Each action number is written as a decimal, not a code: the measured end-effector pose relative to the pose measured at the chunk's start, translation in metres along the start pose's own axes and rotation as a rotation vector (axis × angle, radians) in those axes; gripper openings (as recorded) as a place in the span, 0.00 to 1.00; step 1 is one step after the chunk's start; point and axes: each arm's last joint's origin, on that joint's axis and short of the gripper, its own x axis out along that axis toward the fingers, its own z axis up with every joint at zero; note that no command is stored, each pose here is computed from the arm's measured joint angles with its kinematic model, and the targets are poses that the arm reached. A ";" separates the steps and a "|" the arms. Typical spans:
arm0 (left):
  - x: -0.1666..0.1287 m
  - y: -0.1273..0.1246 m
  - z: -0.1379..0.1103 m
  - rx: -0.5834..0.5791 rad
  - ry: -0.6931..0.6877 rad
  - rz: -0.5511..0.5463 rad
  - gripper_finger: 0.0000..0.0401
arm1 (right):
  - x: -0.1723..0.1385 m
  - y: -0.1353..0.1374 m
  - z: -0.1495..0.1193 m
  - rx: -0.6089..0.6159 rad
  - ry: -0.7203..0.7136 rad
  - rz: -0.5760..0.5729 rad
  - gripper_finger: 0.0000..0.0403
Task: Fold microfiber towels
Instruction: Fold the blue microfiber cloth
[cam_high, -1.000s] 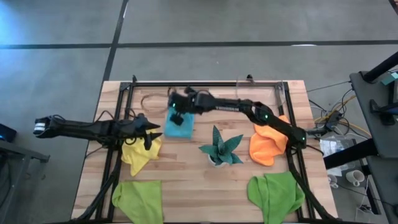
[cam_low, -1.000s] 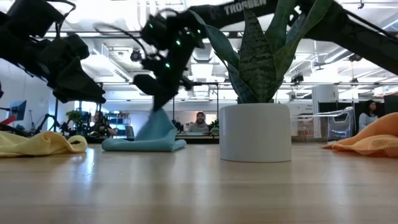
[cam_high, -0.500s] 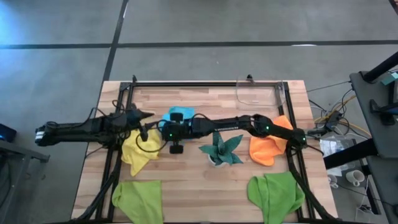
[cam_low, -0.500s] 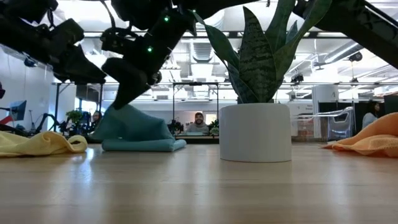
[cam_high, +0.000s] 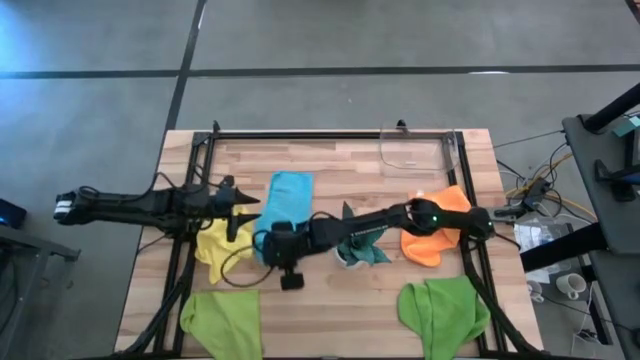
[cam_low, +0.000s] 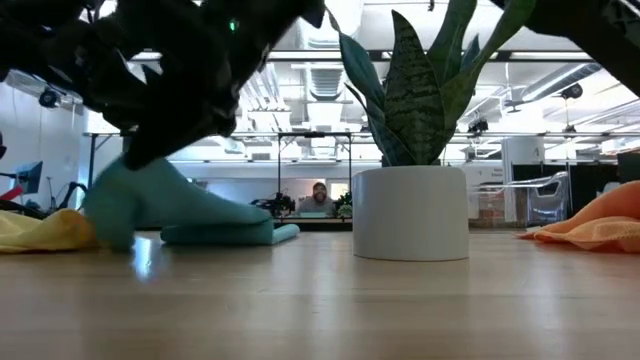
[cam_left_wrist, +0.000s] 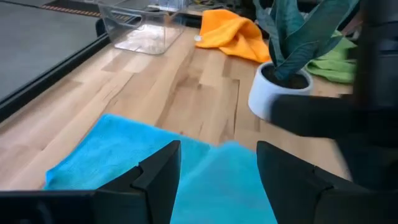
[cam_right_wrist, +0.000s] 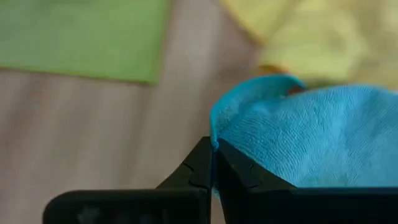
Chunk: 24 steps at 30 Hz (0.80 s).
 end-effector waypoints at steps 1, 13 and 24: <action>0.000 0.000 0.000 0.001 -0.002 0.004 0.49 | 0.000 0.009 -0.001 -0.006 0.007 0.024 0.02; 0.000 -0.001 0.000 -0.002 -0.021 -0.010 0.49 | 0.001 0.052 -0.010 0.048 0.103 0.036 0.02; 0.035 0.003 -0.037 0.011 0.012 0.146 0.49 | -0.002 0.050 -0.012 0.012 0.138 0.004 0.02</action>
